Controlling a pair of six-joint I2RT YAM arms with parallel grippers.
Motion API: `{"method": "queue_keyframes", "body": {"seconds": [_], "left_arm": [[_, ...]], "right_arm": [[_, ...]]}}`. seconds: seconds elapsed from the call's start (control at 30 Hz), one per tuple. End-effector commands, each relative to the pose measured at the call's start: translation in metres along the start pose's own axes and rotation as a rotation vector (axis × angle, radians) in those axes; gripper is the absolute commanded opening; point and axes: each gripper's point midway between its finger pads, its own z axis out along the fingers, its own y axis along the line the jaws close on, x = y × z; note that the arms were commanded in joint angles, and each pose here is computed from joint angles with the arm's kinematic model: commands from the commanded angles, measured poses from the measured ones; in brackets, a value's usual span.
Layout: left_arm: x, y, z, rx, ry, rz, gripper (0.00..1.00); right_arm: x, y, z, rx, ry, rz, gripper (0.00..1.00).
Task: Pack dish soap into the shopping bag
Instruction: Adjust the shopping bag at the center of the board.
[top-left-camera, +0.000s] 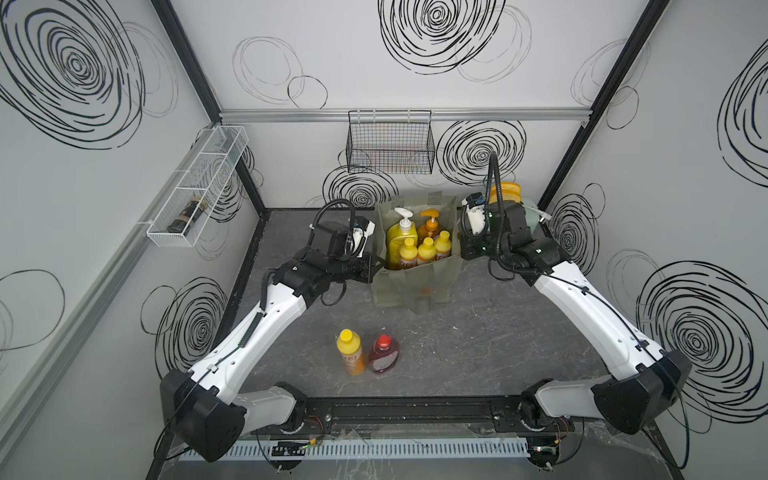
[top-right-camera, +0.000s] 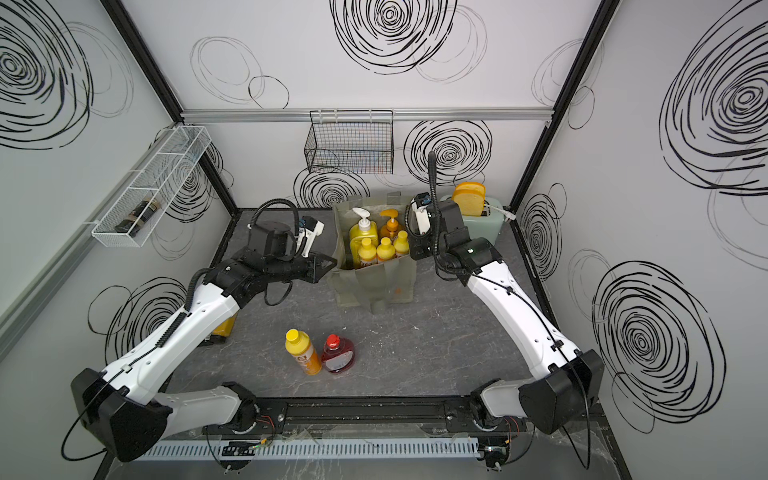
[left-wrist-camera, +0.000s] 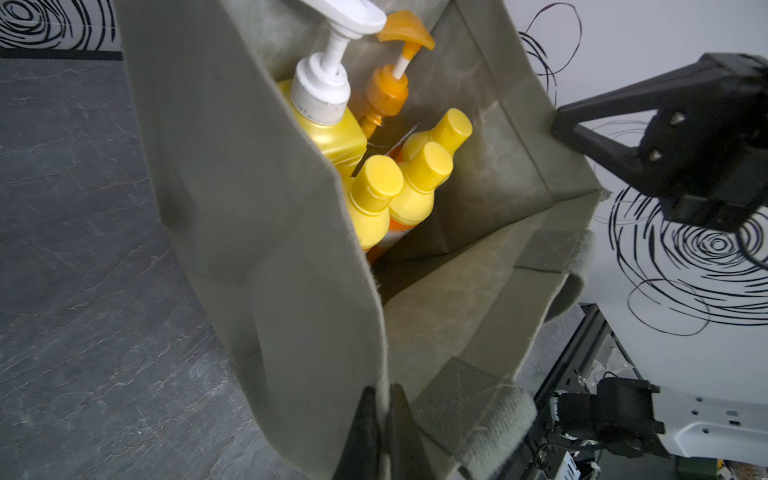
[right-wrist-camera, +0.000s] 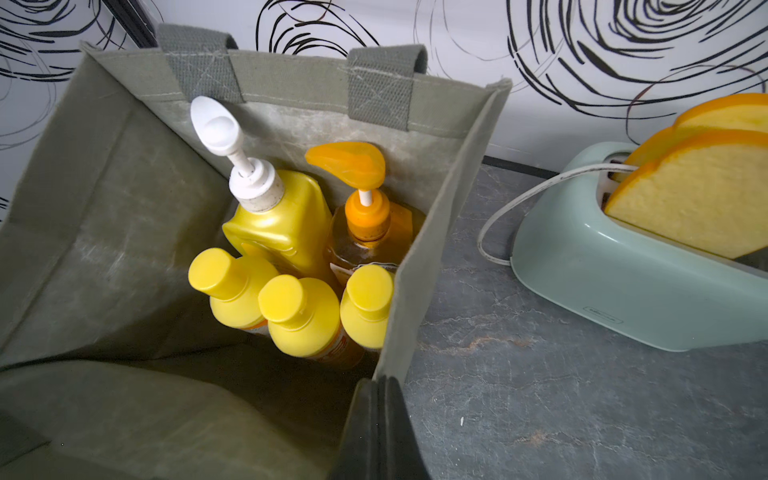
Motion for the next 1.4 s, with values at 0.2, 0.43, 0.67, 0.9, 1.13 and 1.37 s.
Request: {"method": "queue_keyframes", "body": {"seconds": [0.2,0.43,0.67,0.9,1.13,1.37], "left_arm": [[-0.017,-0.024,-0.026,0.065,-0.106,0.055,0.12],[-0.012,-0.01,-0.026,-0.004,-0.113,0.075,0.63],[0.004,0.003,-0.024,-0.051,-0.096,0.108,0.66],[0.024,0.016,-0.017,-0.079,-0.065,0.118,0.67],[0.009,-0.003,-0.033,-0.029,-0.146,0.149,0.74],[-0.024,0.003,-0.055,-0.09,-0.247,0.147,0.84]], "right_arm": [[-0.017,0.002,-0.015,-0.02,-0.043,-0.014,0.0],[0.01,0.003,-0.021,-0.03,-0.009,-0.009,0.18],[0.032,0.011,-0.027,-0.058,0.032,-0.015,0.53],[0.054,0.021,-0.034,-0.069,0.063,-0.031,0.58],[0.047,0.047,-0.055,-0.134,0.006,-0.075,0.58],[0.019,0.09,-0.095,-0.243,-0.109,-0.179,0.56]]}}
